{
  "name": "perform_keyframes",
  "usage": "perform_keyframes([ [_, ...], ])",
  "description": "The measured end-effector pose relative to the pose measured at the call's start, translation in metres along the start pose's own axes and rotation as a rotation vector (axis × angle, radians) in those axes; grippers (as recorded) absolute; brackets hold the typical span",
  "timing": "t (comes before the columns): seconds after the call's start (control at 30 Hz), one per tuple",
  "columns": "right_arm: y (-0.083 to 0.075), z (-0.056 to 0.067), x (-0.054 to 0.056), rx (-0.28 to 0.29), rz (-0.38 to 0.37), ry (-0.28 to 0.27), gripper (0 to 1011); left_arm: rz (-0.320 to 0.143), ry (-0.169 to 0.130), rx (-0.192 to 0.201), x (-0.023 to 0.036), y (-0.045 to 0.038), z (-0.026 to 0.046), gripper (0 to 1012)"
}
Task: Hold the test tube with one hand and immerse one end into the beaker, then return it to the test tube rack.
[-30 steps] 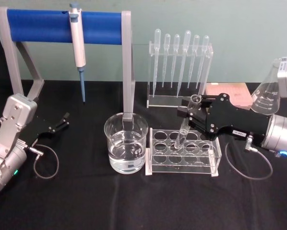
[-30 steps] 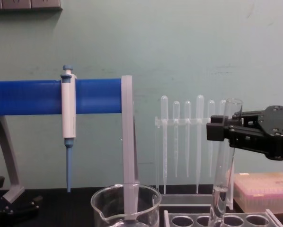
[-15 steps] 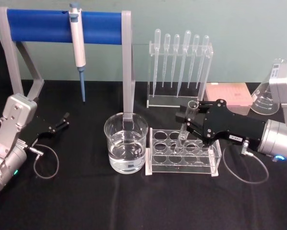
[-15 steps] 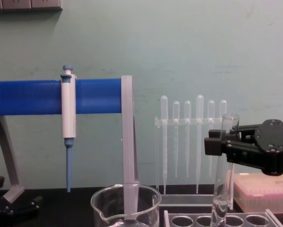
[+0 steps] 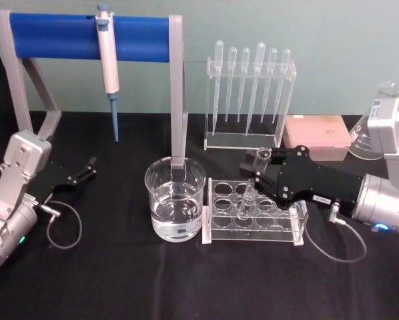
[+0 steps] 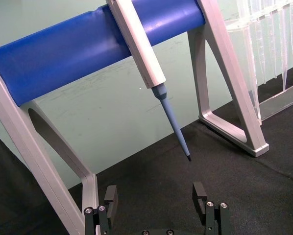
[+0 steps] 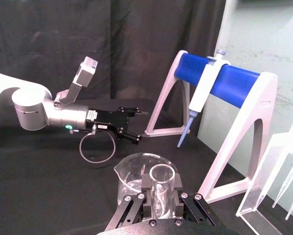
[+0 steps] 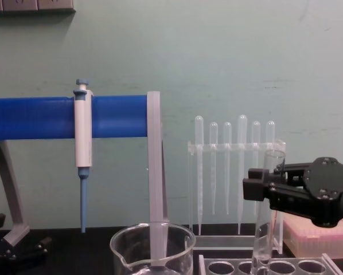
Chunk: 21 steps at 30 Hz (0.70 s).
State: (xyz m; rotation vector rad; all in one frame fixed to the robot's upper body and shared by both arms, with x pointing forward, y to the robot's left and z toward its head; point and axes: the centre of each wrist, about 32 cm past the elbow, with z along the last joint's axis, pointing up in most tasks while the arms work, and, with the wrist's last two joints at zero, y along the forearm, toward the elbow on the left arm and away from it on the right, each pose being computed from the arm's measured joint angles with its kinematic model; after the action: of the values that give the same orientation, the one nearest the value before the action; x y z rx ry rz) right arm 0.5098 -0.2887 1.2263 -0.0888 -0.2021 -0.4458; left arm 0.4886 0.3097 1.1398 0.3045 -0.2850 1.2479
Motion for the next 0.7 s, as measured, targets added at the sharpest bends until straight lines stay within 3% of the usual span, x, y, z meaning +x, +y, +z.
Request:
perform_keyframes([
  [0.7,-0.004,-0.011,-0.006,0.000,-0.010,0.006,238,0.000,0.000,0.000,0.0000,0.0000,0.0000,1000],
])
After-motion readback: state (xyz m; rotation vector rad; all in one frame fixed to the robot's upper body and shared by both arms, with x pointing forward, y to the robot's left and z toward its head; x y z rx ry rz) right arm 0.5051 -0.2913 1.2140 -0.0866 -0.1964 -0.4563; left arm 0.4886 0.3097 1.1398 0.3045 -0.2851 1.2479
